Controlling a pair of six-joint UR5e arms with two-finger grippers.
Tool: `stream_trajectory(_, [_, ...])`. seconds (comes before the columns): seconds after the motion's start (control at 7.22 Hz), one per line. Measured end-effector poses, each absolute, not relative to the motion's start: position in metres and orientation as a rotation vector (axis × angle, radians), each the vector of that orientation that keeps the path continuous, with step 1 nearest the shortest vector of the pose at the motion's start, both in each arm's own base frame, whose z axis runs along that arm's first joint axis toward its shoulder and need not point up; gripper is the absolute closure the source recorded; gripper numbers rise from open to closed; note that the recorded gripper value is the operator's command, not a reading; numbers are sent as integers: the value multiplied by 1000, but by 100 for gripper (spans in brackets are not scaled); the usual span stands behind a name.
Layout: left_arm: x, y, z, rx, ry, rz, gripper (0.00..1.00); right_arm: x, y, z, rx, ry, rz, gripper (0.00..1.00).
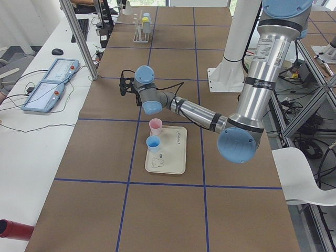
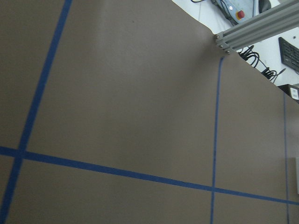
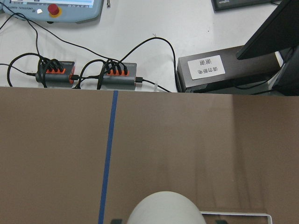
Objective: Transfer IKEA cup to right arm and place on rack
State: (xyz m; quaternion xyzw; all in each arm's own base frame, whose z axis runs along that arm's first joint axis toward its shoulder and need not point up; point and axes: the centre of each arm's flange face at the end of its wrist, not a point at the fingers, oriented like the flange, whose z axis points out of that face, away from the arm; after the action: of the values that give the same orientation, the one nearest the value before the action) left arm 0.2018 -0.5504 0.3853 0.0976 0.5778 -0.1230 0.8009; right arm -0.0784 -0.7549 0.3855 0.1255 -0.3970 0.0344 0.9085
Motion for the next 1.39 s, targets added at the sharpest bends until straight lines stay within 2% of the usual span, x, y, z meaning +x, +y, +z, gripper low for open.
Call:
stream_trajectory(0.42, [172, -564, 402, 258, 1123, -175, 0, -107, -757, 407, 196, -831, 46, 85])
stream_trajectory(1.39, [168, -562, 410, 258, 1109, -174, 0, -135, -751, 446, 159, -761, 22, 85])
